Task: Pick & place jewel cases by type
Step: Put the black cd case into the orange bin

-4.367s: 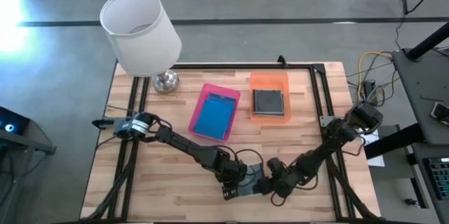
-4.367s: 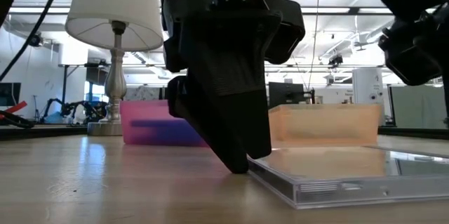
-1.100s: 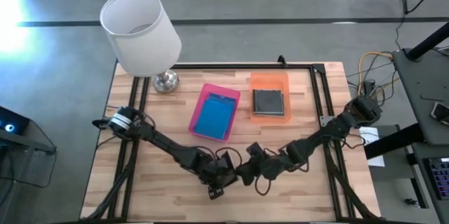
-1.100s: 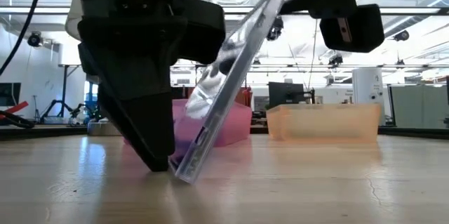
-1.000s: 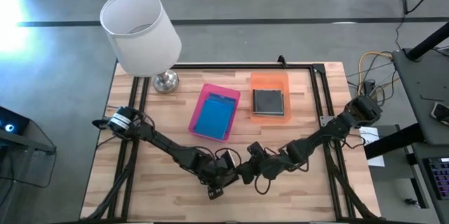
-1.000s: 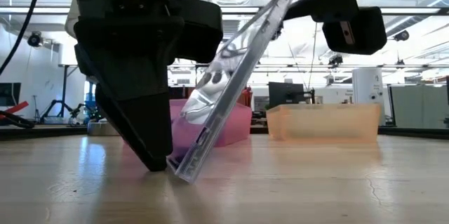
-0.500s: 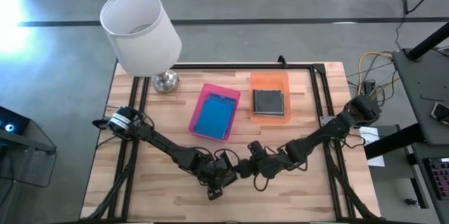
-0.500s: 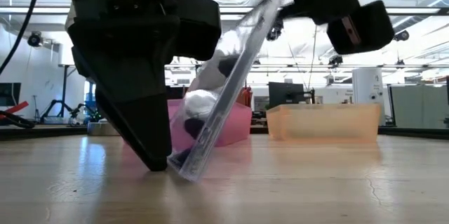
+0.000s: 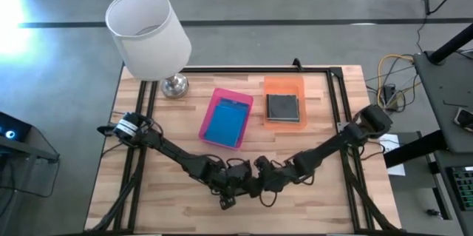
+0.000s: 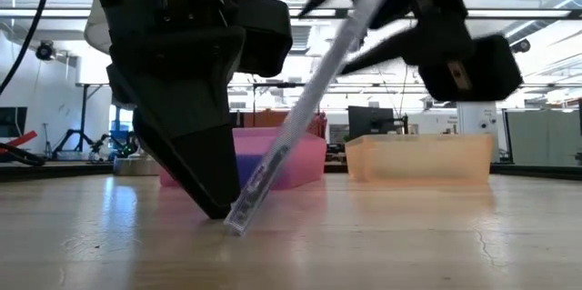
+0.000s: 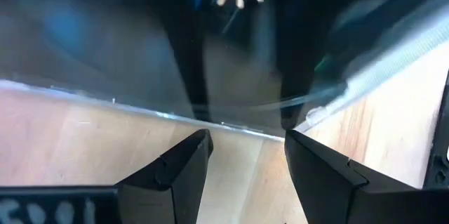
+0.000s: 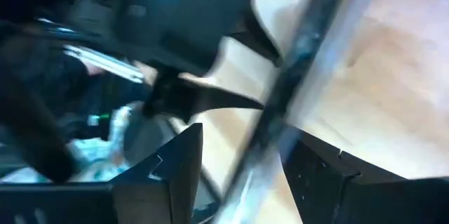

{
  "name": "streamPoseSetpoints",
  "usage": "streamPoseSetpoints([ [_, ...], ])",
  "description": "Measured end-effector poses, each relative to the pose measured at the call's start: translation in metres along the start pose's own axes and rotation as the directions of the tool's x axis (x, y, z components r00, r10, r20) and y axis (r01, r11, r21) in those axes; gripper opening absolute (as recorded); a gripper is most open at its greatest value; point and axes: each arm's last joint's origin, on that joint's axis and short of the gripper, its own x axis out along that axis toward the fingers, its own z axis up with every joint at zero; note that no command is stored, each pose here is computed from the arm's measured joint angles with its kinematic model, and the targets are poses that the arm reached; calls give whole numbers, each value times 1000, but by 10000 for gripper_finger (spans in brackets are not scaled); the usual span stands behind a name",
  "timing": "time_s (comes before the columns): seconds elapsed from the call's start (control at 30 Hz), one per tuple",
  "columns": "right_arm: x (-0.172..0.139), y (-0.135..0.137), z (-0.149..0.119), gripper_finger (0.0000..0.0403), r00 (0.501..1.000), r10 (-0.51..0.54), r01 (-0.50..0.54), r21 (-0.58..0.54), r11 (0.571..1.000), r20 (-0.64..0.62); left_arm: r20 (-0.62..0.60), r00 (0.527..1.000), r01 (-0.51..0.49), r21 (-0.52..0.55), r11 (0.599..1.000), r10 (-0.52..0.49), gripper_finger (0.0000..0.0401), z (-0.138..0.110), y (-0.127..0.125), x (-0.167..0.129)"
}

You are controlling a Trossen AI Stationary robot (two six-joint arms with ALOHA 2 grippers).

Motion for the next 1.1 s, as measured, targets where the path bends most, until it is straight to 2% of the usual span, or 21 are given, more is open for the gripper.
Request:
streamPoseSetpoints([
  [0.17,2,-2,4,167,1000,-28,28,-22,999,10,10,1000,-13,-11,1000,14,179,-6,0,2],
  [0.3,-1,-5,6,151,999,-42,42,-23,999,15,83,995,-62,4,998,62,179,-18,-10,0],
  [0.53,-3,-7,7,104,998,-55,55,-13,998,16,193,970,-132,-99,986,150,179,-41,-7,-10],
  [0.8,-6,-8,9,23,997,-81,80,-17,997,-2,256,934,-179,-274,945,251,179,-65,29,-39],
  [0.93,-21,-2,12,23,996,-86,86,-13,996,10,288,922,-141,-374,917,260,179,-81,47,-57],
  [1.1,-61,7,23,38,991,-86,85,22,996,100,362,900,-63,-442,895,242,179,-97,61,-81],
])
